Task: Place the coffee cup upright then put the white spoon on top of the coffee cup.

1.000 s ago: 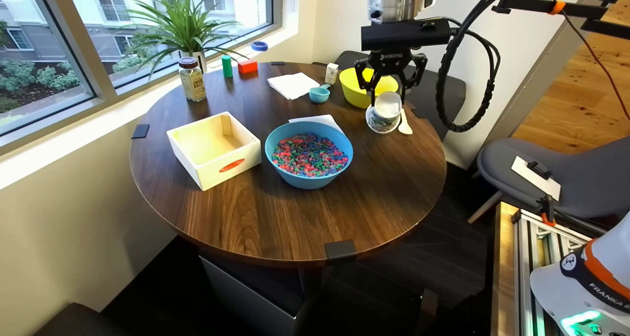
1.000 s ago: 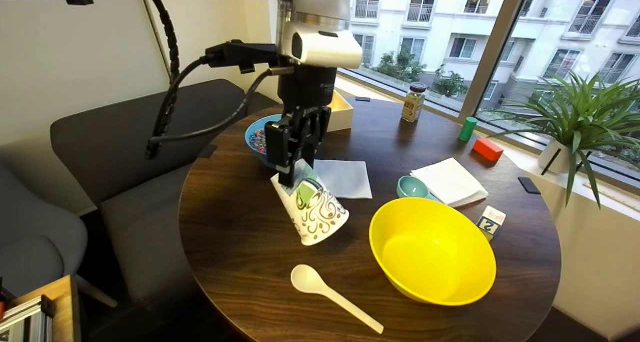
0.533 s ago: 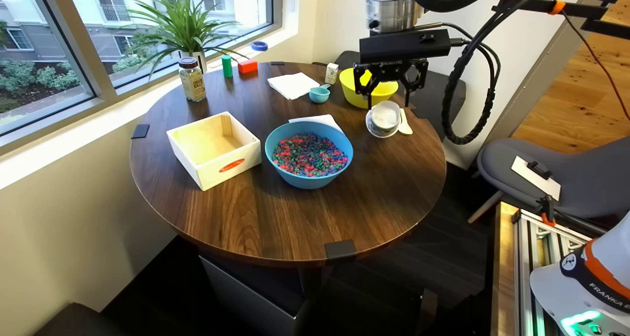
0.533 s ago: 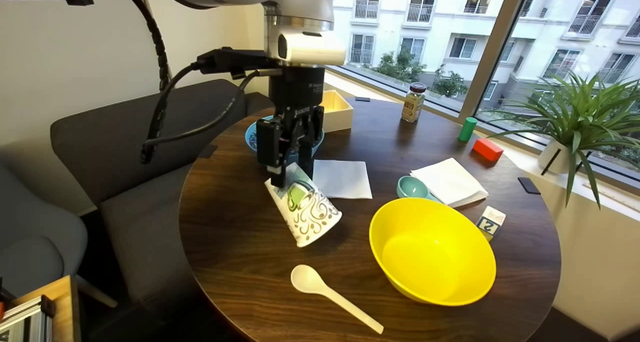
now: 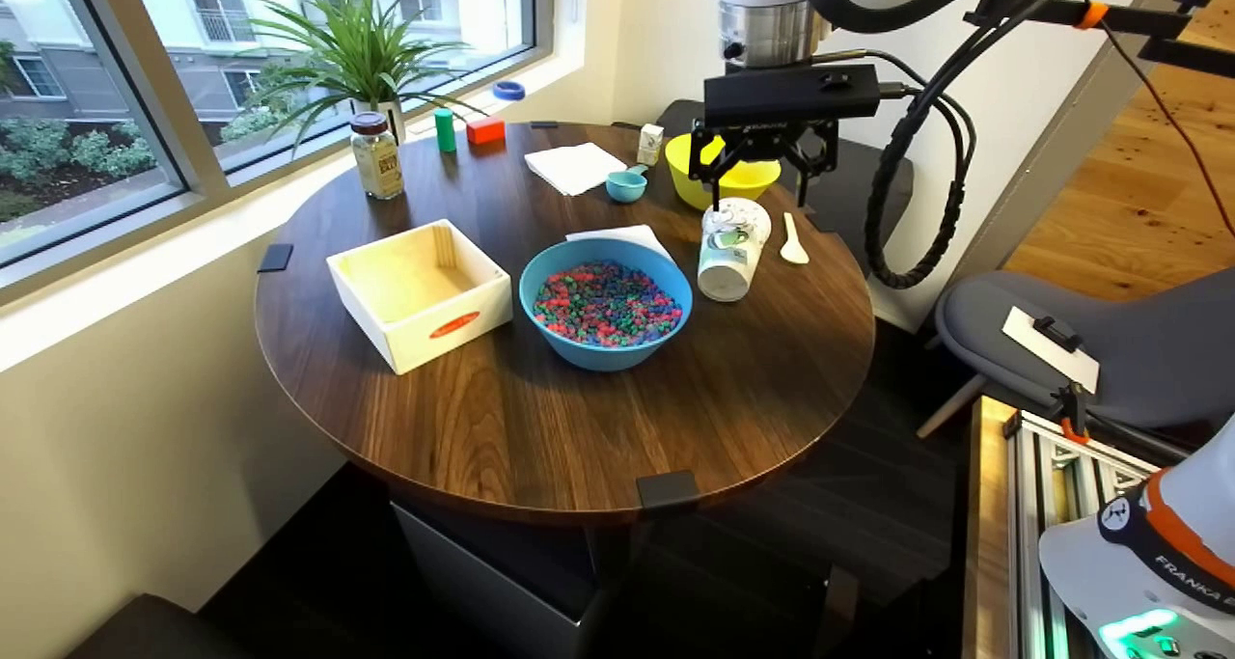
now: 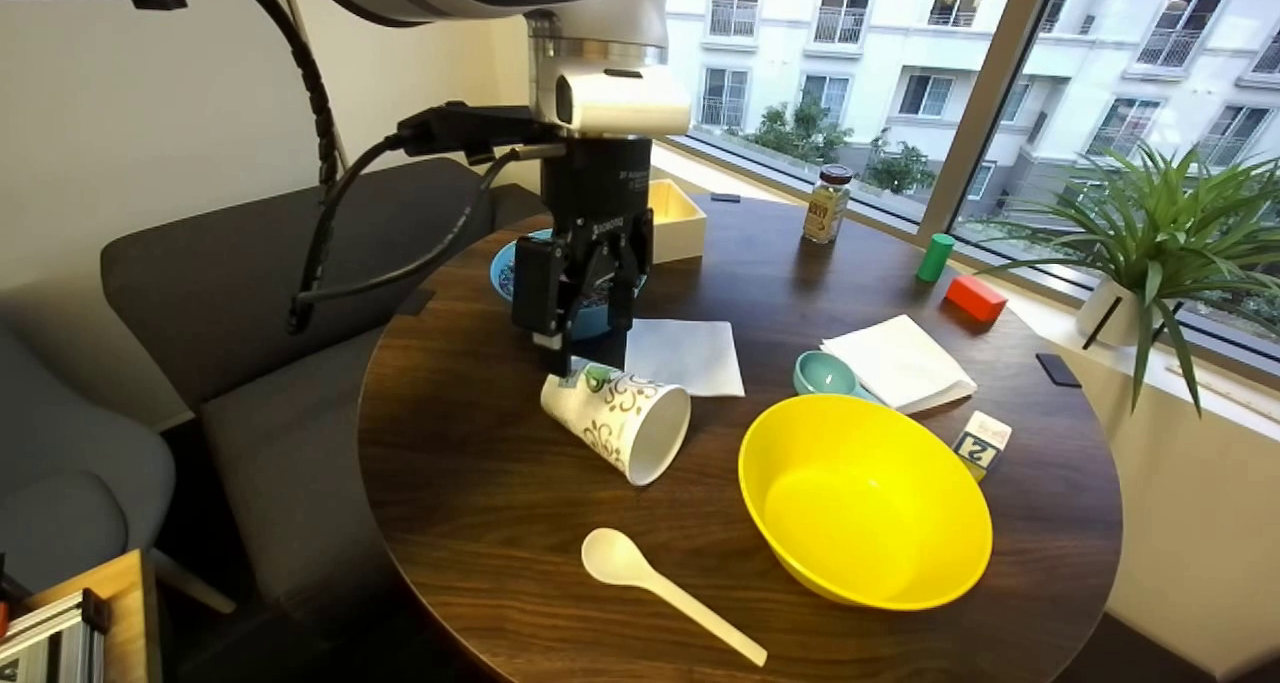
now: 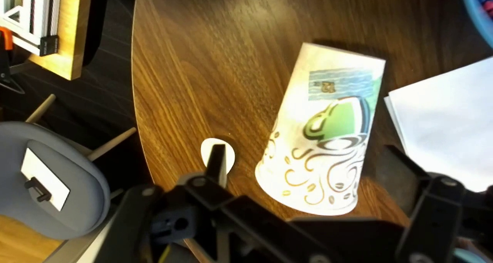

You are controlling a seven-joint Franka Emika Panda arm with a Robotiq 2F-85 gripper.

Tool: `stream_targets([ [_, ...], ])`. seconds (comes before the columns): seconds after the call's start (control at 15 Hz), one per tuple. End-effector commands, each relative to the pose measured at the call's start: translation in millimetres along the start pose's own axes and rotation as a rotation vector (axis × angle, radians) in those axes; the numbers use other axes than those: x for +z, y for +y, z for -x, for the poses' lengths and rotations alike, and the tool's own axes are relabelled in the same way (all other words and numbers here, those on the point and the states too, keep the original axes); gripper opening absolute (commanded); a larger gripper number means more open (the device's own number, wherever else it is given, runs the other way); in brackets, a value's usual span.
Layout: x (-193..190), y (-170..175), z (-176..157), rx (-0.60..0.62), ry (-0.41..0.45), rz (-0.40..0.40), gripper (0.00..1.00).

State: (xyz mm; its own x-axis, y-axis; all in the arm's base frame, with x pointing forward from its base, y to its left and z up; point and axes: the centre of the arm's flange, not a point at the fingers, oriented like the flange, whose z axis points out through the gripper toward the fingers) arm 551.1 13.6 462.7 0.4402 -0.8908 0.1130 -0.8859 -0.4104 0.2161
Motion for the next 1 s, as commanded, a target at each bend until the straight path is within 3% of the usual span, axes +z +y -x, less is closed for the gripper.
stream_targets([
  [0.0,1,14,2,-0.019,0.019,-0.042,1.00],
  [0.4,-11,37,-18,-0.131,0.008,-0.132,1.00],
  [0.93,-9,69,-66,-0.075,-0.114,-0.212,1.00],
])
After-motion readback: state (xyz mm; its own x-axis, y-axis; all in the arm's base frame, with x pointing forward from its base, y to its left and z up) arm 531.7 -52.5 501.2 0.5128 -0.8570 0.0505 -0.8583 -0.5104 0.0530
